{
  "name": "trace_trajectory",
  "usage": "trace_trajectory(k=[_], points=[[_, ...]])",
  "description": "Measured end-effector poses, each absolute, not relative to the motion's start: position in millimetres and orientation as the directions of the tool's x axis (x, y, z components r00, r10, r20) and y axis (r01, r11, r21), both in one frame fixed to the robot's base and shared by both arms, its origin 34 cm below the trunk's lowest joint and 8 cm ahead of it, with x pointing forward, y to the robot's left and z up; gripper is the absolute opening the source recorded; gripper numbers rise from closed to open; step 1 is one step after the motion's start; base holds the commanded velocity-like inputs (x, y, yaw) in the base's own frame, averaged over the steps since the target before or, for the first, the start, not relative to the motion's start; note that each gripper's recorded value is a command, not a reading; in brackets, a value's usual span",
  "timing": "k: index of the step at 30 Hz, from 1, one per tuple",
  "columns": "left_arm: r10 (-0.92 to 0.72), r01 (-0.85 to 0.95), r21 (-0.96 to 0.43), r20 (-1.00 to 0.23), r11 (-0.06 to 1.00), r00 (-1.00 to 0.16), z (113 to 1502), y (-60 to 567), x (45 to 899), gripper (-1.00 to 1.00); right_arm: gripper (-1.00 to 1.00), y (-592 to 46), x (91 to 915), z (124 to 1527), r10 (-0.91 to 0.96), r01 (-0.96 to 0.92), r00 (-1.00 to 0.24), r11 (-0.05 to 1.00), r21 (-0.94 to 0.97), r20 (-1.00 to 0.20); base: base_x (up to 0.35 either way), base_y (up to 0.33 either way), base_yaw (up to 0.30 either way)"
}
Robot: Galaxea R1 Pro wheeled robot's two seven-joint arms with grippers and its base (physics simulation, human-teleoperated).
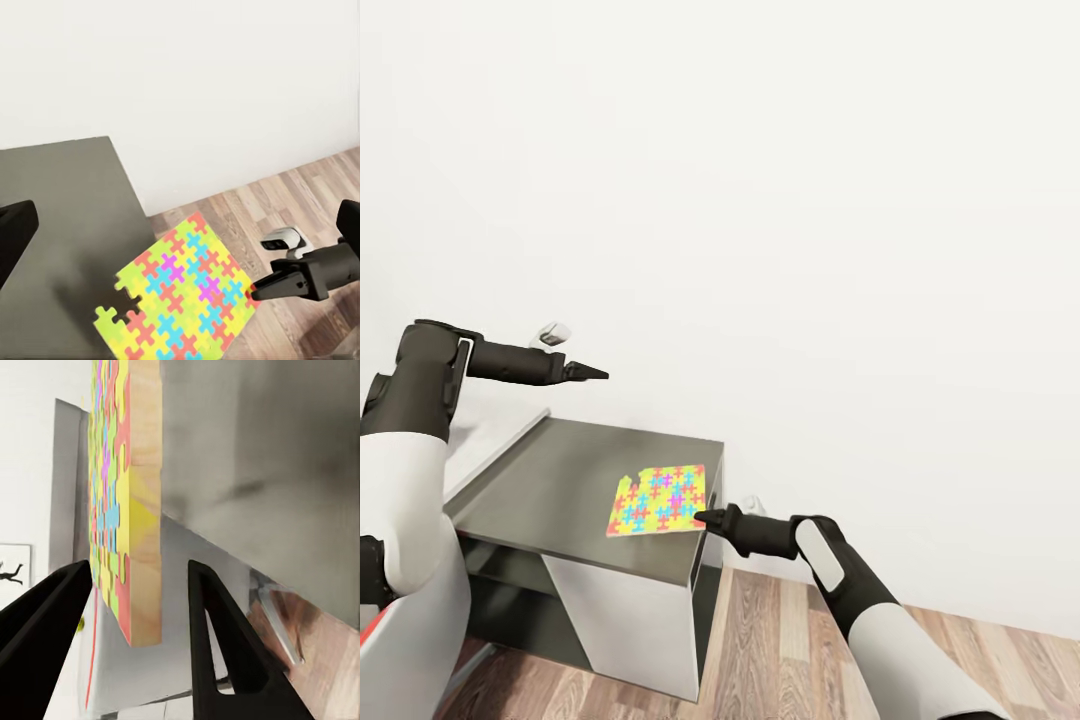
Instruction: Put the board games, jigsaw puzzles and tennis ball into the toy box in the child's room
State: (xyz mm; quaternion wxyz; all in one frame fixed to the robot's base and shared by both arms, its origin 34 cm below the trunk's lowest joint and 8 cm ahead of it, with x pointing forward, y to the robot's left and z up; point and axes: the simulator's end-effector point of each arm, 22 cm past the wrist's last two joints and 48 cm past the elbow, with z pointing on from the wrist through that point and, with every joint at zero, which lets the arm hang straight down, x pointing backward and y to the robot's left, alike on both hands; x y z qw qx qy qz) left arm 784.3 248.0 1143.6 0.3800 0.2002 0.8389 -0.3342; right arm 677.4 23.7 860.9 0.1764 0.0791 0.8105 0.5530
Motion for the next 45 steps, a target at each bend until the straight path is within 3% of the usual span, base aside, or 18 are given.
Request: trace_trajectory(k=[29,45], points=[[0.081,0.59,-0.407,-0.773,0.697,-0.63,1186.0,247.7,781.7,1.0,-1.0,21.8,673.3,904.9,0.343,-0.065,-0.921,0.336,0.939,-0.187,-0.007,0.0,0.0],[0.082,0.591,-0.407,-0.773,0.696,-0.629,1206.1,246.8,779.0,1.0,-1.0,6.0,686.7,929.2,0.395,-0.116,-0.882,0.345,0.931,-0.256,0.0,0.0,0.0]])
